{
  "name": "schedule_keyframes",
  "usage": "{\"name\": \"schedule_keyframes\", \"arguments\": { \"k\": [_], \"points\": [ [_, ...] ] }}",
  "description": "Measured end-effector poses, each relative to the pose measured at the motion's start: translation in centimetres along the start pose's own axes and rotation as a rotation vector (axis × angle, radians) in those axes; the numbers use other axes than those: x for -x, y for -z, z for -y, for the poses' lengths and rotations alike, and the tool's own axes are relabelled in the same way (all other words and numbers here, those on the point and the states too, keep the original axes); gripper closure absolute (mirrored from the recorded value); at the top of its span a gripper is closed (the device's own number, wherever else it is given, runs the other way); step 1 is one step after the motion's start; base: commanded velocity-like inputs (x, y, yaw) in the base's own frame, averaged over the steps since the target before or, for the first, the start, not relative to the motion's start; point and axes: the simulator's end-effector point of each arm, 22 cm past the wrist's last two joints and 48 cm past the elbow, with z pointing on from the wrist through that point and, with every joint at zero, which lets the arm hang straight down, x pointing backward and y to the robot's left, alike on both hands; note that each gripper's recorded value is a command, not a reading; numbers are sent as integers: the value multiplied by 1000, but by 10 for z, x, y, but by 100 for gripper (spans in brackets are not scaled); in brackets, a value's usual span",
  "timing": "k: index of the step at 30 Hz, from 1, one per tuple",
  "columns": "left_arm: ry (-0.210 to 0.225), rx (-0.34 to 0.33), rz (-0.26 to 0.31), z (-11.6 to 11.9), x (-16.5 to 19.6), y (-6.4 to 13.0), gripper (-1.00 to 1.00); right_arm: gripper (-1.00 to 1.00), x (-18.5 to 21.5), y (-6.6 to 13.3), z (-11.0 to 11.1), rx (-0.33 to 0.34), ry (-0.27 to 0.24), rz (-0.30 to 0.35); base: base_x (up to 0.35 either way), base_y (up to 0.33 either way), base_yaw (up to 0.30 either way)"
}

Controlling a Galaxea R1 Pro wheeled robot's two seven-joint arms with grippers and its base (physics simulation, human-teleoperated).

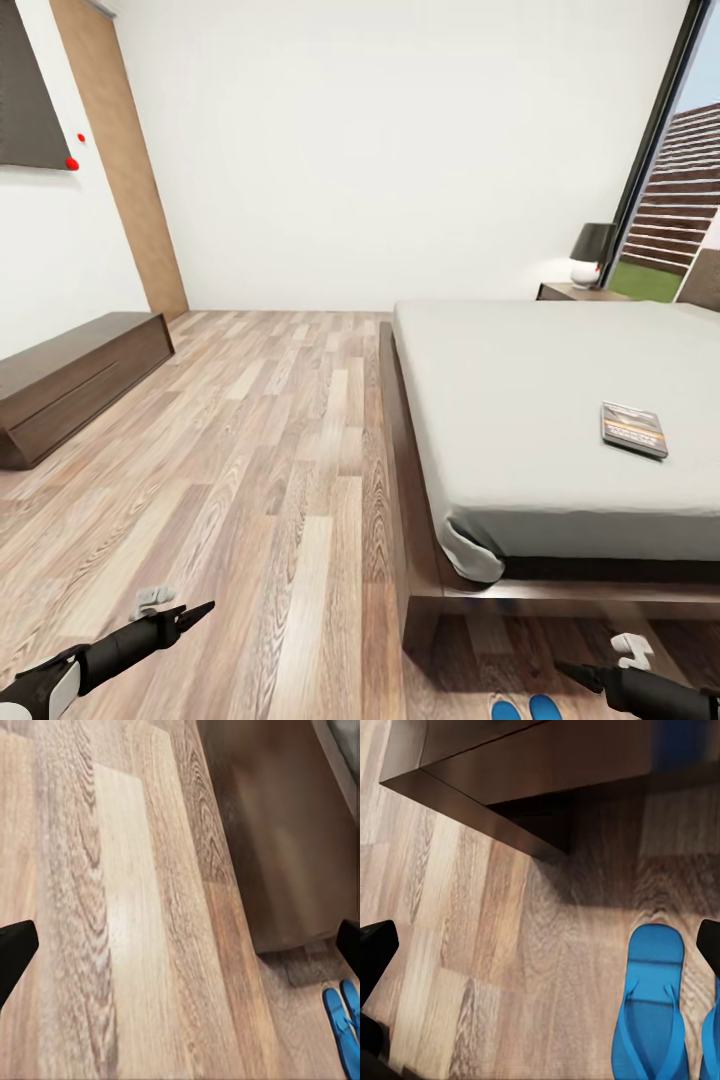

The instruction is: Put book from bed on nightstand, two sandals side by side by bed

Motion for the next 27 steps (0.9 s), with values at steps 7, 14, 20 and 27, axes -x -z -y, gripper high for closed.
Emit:
{"name": "schedule_keyframes", "arguments": {
  "k": [7, 14, 20, 27],
  "points": [
    [-15, -9, 23, 7, 12, 4, -100, -100, 10, 5, -6, 6, 16, 23, 0, 0, 0],
    [-29, -17, 46, 15, 25, 9, -100, -100, 20, 10, -13, 12, 32, 46, 0, 0, 0],
    [-31, -18, 50, 21, 36, 13, -100, -100, 30, 16, -20, 14, 34, 50, 0, 0, 0],
    [-32, -18, 49, 30, 49, 18, -100, -100, 41, 24, -28, 14, 34, 50, 0, 0, 0]
  ]
}}
